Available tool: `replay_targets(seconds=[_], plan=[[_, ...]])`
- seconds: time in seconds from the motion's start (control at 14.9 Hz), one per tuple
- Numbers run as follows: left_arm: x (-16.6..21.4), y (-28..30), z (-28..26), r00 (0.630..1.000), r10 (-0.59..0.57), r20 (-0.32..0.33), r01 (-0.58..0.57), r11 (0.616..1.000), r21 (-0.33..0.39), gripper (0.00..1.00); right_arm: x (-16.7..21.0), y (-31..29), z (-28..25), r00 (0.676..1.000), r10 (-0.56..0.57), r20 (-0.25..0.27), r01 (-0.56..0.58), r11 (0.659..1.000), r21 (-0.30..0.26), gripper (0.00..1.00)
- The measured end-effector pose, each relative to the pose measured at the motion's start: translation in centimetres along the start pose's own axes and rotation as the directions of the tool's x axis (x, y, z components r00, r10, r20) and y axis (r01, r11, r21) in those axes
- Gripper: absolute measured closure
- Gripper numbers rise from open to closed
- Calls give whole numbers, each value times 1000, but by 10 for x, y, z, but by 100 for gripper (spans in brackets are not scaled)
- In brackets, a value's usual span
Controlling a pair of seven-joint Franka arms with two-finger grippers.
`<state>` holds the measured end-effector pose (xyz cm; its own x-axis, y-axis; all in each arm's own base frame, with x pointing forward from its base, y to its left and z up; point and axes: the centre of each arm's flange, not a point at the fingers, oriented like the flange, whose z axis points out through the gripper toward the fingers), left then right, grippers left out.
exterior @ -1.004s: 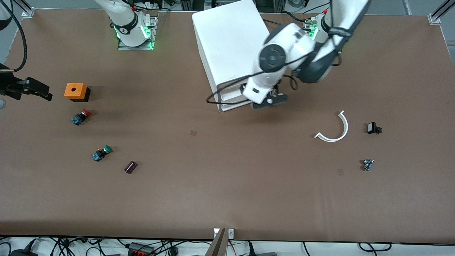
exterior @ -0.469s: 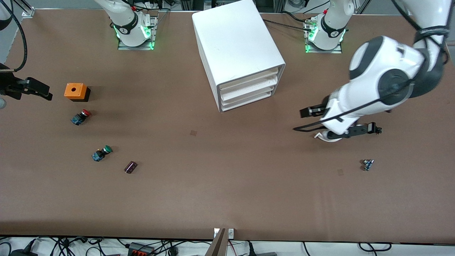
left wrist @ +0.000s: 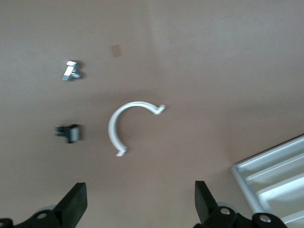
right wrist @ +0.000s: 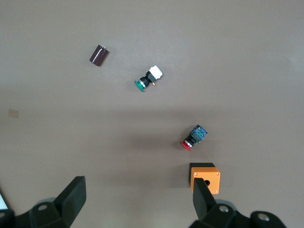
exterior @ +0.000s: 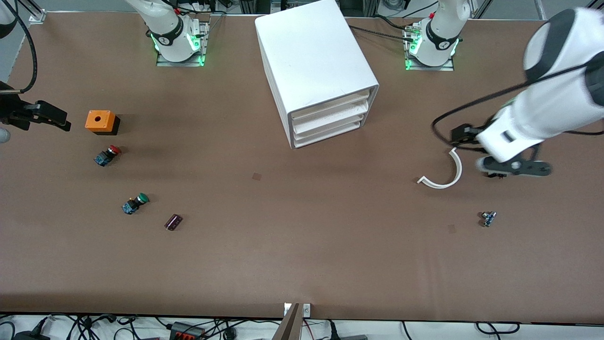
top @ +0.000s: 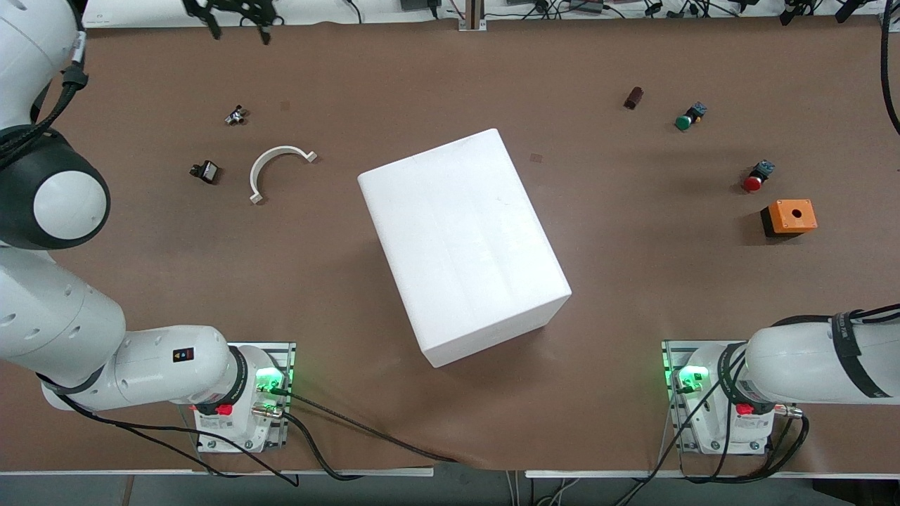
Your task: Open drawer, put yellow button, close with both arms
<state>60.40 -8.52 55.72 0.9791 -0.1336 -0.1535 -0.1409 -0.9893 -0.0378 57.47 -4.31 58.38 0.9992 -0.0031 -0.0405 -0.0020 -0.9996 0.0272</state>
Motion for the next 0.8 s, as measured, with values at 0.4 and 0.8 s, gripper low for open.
replay_targets(seconds=[0.4,0.8], plan=[[-60,-49,-32,990,-56,-128,50,997,-50,0,0,-1,0,1000,-1,0,1,1000,0,0],[-77,-46,-38,987,-15,-163,10,999,-36,0,0,0,0,1000,0,0,0,1000,0,0]])
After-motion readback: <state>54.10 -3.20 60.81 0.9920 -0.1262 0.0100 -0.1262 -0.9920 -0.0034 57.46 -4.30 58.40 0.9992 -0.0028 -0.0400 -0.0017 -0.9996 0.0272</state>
